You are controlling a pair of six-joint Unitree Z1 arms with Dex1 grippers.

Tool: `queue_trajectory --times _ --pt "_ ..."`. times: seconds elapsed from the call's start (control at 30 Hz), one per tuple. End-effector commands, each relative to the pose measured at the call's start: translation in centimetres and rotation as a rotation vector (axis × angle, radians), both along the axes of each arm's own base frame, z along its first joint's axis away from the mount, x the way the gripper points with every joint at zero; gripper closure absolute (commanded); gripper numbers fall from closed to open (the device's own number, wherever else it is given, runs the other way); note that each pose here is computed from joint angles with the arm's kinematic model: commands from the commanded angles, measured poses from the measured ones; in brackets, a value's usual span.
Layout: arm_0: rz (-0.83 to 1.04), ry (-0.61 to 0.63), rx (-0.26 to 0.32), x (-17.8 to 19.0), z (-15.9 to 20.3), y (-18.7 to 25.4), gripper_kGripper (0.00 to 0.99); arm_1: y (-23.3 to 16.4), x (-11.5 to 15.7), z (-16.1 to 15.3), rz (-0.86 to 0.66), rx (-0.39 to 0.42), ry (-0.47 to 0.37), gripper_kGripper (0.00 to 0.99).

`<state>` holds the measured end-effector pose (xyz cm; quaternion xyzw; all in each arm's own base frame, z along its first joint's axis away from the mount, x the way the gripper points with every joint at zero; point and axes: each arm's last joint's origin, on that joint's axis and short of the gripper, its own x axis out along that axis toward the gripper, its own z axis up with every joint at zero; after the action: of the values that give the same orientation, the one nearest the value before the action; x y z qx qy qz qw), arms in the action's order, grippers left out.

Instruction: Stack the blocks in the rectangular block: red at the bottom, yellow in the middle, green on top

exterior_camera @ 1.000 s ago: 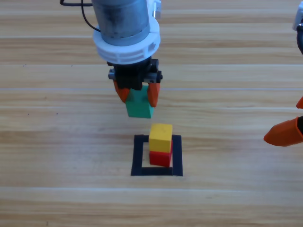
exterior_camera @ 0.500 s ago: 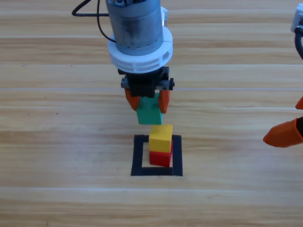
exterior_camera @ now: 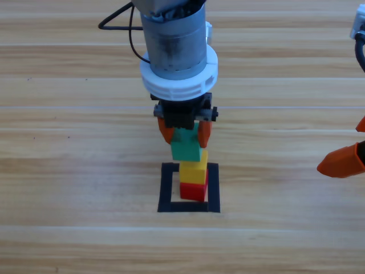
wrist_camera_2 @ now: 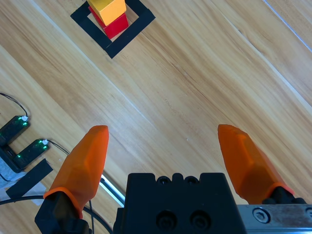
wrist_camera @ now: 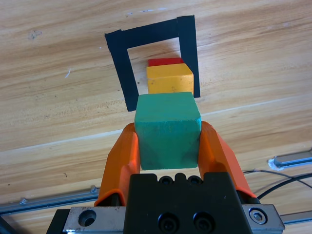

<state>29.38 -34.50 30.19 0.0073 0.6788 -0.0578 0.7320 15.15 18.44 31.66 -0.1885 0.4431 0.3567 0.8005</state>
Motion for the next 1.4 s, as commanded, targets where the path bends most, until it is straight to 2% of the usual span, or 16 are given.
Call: queue_trajectory --times 0.03,1.4 --pt "-0.009 0.032 0.052 0.0 -2.7 -1.5 0.99 0.4 1.1 -1.9 -0.015 -0.046 0.048 0.0" --pt "-0.008 0.026 0.077 0.6 -4.0 -2.1 0.99 0.5 1.1 -2.0 -0.009 -0.047 0.054 0.0"
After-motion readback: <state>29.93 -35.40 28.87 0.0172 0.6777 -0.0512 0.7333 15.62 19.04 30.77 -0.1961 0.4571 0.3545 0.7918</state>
